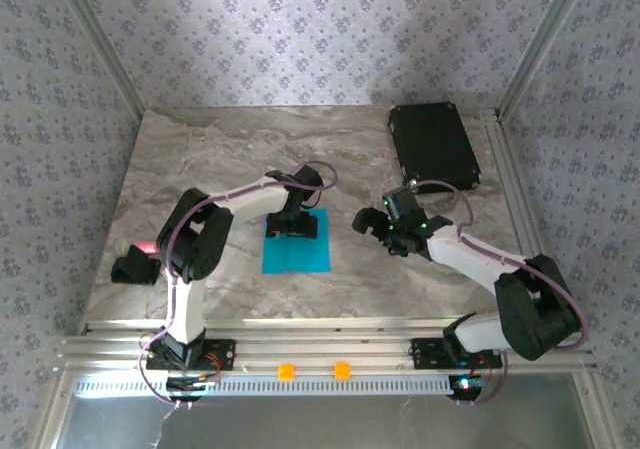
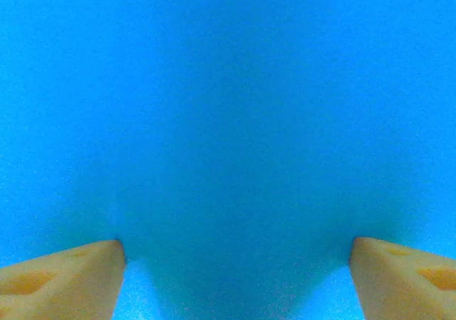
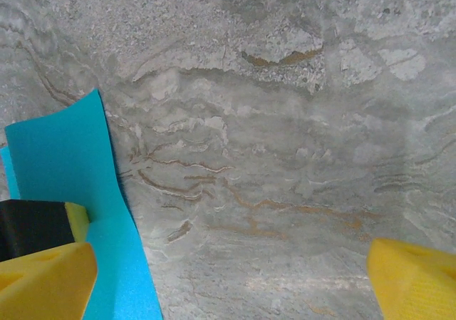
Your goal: Fold a paper plane with a square sheet of paper (pick it up from the middle)
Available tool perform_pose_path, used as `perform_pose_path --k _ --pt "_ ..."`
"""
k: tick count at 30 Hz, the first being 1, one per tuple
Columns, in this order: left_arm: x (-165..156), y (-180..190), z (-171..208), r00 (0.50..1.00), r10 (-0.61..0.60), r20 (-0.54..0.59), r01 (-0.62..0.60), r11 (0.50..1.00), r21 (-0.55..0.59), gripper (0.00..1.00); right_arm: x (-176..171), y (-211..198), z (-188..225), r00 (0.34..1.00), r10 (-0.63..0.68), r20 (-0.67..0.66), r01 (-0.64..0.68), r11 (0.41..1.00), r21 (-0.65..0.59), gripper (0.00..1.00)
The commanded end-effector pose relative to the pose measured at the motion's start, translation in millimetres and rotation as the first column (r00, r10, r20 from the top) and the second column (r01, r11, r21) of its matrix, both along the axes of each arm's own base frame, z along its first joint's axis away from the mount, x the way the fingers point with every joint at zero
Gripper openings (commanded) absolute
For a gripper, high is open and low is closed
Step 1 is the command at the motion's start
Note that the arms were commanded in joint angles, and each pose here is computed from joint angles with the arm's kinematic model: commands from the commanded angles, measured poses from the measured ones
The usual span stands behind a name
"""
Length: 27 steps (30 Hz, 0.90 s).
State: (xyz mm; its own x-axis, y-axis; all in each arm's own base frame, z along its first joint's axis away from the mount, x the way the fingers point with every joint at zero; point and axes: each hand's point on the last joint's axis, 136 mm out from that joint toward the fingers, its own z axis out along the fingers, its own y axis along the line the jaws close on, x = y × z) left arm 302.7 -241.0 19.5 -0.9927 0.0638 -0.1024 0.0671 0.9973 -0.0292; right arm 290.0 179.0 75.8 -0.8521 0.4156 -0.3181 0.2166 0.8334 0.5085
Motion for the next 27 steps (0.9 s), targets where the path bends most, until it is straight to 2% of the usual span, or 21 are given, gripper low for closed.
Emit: perform_pose_path --k 1,7,12,18,24,27 --pt "-14.2 -4.9 -8.6 0.999 -0.027 -0.026 0.027 0.999 -0.019 0.74 -3.6 -7.7 2.9 1.000 -0.021 0.004 0.021 1.000 -0.014 0.99" --pt "-7.1 -12.0 22.1 0.997 -0.018 0.070 0.025 0.994 -0.104 0.51 -5.4 -14.4 4.5 0.998 -0.057 0.007 0.057 0.998 -0.020 0.99" --pt "-1.0 -20.0 46.3 0.991 0.002 0.137 0.023 0.983 -0.181 0.47 -12.5 -24.7 -0.6 0.993 -0.118 -0.020 0.118 0.993 -0.006 0.99" --pt "-2.3 -37.0 78.2 0.986 0.044 0.161 0.012 0.944 -0.330 0.45 -18.2 -48.7 2.0 0.978 -0.206 -0.018 0.206 0.978 0.005 0.99" --pt "-6.8 -66.4 108.1 0.986 0.046 0.159 0.047 0.844 -0.534 0.44 -25.4 -71.3 7.8 0.960 -0.281 0.016 0.280 0.959 0.050 0.99" --pt "-8.2 -76.9 111.7 0.990 0.049 0.135 0.043 0.797 -0.602 0.44 -18.5 -72.2 20.0 0.955 -0.278 0.103 0.269 0.959 0.094 0.97"
